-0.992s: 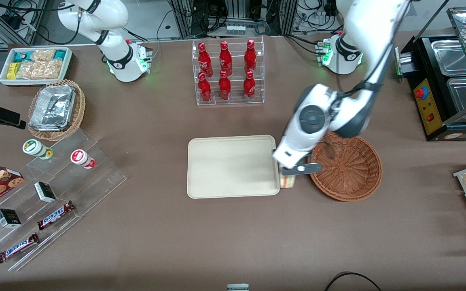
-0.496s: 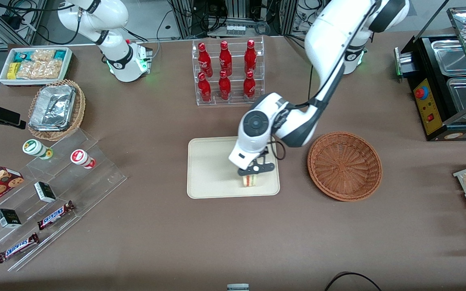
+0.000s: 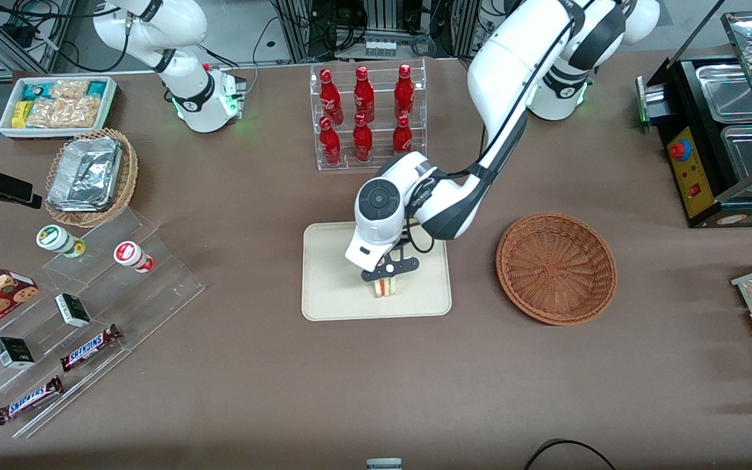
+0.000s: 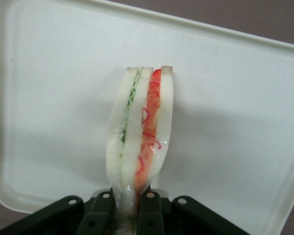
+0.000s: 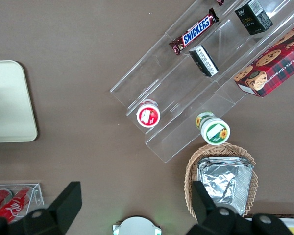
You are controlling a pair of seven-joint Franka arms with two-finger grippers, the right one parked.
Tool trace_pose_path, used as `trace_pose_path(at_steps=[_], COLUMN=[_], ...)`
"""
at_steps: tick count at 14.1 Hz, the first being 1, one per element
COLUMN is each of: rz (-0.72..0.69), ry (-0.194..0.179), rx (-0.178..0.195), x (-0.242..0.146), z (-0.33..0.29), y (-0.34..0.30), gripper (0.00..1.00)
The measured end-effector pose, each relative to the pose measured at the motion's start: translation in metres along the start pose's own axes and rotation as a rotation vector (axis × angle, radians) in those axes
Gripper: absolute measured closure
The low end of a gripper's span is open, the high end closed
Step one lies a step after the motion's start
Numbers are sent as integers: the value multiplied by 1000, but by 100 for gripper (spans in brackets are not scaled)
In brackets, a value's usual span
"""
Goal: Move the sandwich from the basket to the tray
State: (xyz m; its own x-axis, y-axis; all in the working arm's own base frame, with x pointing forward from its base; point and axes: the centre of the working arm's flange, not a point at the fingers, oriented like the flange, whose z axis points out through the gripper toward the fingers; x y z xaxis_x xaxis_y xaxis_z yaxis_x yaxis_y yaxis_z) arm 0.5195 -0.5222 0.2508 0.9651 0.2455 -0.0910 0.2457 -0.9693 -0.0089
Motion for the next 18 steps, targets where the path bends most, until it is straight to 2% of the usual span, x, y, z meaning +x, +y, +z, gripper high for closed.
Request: trace_pose_path(at_steps=[3, 4, 7, 11, 12, 16, 18], rz=[-13, -16, -14, -11, -8, 36, 83], ry=[-1, 0, 18, 55, 58, 106, 133], rx=[3, 2, 0, -34, -25, -19, 8], x=[0, 1, 4, 9, 10, 25, 43], z=[8, 8, 4, -33, -47, -108, -133], y=[4, 4, 6, 9, 7, -12, -32], gripper=[84, 80, 48, 7, 0, 0, 0])
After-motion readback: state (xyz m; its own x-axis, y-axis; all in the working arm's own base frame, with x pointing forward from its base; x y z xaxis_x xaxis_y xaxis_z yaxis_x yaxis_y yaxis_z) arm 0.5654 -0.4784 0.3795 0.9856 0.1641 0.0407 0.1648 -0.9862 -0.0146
